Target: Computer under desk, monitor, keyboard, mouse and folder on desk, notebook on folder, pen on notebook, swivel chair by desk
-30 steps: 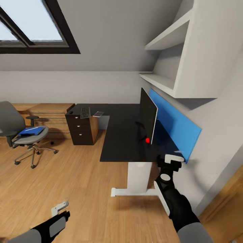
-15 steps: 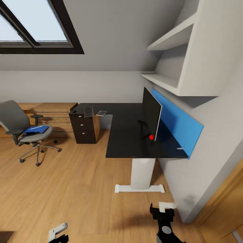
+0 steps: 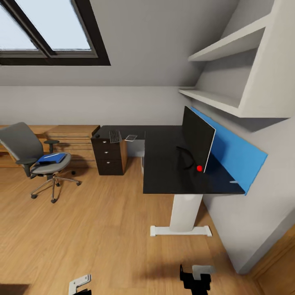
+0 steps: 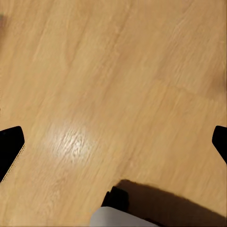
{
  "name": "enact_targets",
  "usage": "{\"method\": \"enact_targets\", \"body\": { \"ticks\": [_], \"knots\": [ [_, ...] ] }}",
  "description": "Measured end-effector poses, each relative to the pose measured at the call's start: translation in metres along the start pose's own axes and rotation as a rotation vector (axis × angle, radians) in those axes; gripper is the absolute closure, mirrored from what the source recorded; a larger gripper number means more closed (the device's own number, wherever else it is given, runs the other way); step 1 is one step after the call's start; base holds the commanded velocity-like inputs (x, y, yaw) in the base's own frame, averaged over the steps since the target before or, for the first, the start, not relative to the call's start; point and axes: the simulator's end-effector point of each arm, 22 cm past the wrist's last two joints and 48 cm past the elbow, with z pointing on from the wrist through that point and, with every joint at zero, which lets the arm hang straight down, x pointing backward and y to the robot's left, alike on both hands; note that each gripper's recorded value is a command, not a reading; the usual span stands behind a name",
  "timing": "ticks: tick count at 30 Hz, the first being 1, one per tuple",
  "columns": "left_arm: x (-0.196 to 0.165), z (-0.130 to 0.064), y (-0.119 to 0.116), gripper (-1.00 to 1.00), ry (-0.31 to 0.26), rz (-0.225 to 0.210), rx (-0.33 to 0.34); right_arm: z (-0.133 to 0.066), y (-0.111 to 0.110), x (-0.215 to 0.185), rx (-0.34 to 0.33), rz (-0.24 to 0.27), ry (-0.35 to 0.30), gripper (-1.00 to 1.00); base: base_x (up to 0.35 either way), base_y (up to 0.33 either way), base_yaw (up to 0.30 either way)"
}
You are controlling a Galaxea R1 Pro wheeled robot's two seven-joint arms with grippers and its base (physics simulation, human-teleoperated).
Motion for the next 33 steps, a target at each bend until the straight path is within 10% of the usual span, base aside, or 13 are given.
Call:
{"method": "enact_targets", "body": {
  "ticks": [33],
  "knots": [
    [0.002,-0.002,-0.014,-1.0,-0.018,-0.006,0.017,-0.008,0.015,0.007,-0.013,0.026,-0.008,-1.0,0.247,0.26,0.0]
  ]
}}
